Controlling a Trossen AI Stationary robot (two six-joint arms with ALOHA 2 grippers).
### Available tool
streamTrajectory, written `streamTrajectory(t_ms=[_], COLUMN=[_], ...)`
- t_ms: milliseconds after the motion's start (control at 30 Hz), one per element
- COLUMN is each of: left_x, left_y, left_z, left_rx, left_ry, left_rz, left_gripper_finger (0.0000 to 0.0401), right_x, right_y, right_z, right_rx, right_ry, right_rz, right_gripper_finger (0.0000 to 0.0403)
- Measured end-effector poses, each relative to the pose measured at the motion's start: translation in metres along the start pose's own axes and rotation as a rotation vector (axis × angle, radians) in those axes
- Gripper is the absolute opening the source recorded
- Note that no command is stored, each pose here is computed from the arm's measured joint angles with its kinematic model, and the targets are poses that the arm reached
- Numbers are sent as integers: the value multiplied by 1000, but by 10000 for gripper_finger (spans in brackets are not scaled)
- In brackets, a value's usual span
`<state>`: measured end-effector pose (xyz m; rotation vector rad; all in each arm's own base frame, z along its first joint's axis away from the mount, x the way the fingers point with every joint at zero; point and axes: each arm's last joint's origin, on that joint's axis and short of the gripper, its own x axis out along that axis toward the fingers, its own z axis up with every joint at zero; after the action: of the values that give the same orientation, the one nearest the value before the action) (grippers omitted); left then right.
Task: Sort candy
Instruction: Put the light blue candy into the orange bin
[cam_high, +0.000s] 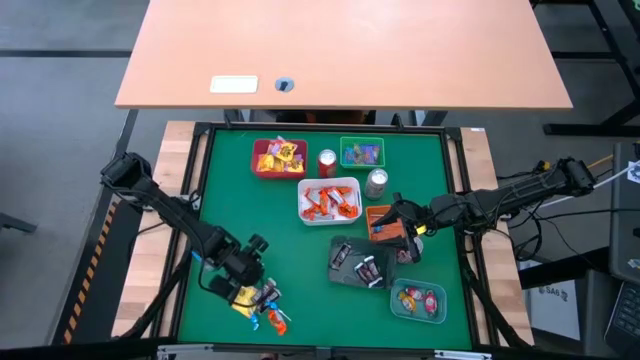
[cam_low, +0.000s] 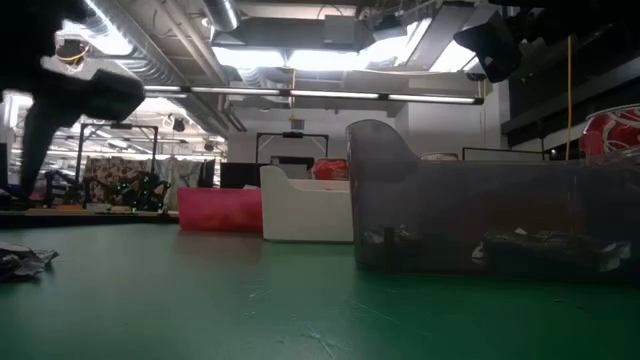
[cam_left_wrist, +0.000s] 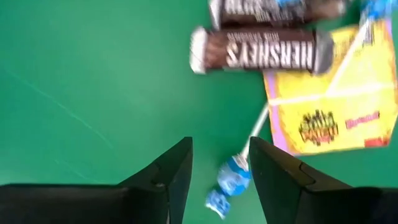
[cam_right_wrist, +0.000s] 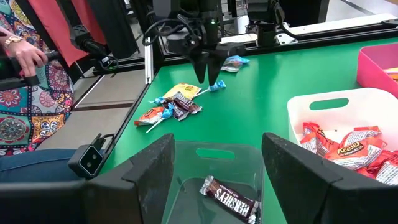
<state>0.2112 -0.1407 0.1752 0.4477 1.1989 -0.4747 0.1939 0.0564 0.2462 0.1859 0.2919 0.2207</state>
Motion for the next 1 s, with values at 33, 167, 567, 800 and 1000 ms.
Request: streamTrajectory(t_ms=[33, 167, 567, 800, 1000], left_x=[1, 5, 17, 24, 28], left_y=[-1, -3, -9, -10, -10], left_z=[-2, -6, -15, -21, -27], left_rx=[4, 12, 78, 80, 80], left_ry=[8, 14, -21, -39, -19], left_rz=[-5, -13, -44, -42, -43], left_gripper_finger=[149, 149, 149, 148, 121], right_x=[0, 0, 0, 0, 0], right_y=[0, 0, 0, 0, 0], right_z=[0, 0, 0, 0, 0], right_rx=[0, 0, 0, 0, 0], right_ry=[0, 0, 0, 0, 0], right_rz=[0, 0, 0, 0, 0], right_gripper_finger=[241, 241, 241, 241, 241])
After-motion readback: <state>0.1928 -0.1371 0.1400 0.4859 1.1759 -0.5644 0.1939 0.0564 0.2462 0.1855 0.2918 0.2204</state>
